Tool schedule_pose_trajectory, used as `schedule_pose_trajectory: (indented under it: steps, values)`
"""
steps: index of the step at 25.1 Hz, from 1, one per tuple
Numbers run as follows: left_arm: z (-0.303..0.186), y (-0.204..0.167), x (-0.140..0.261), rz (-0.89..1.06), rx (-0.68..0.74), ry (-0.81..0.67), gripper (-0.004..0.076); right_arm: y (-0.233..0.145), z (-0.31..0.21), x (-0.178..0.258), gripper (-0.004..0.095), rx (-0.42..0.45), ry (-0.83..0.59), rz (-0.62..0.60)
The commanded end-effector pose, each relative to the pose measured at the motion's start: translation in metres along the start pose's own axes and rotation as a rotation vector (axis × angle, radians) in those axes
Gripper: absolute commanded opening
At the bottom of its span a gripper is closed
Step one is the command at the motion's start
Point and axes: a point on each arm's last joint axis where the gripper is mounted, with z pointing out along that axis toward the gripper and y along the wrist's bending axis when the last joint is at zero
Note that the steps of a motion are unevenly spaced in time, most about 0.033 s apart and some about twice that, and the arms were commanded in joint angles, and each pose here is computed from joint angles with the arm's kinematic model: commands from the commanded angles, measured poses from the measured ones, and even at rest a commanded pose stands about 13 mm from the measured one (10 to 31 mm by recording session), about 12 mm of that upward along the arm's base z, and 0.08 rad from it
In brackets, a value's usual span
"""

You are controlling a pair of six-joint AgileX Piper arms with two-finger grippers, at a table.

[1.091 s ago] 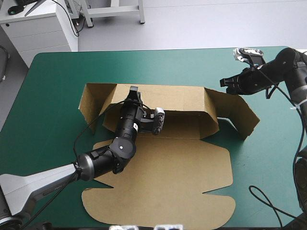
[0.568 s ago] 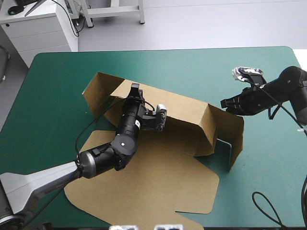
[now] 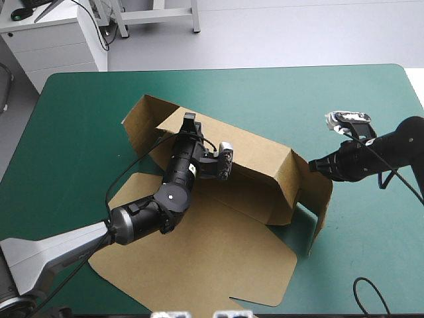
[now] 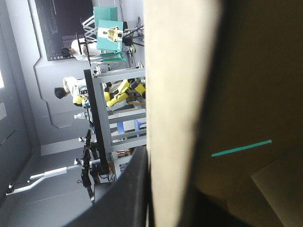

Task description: Fold the box

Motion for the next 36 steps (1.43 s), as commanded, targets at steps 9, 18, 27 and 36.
schedule_pose_trajectory:
  steps: [9, 18, 27, 36]
  values:
    - [0.001, 0.015, 0.001, 0.007, -0.074, 0.029, 0.0015, 0.018, 0.002, 0.057, -0.0019, -0.055, -0.281, -0.045]
    - [0.002, 0.014, -0.001, 0.024, -0.081, 0.028, 0.0015, 0.020, 0.033, 0.078, -0.0019, -0.205, -0.465, -0.082]
    - [0.002, 0.014, -0.001, 0.024, -0.081, 0.028, 0.0015, 0.029, 0.036, 0.085, 0.0010, -0.312, -0.467, -0.190]
    - [0.002, 0.014, -0.001, 0.024, -0.081, 0.028, 0.0015, 0.036, 0.035, 0.090, 0.0586, -0.378, -0.434, -0.296]
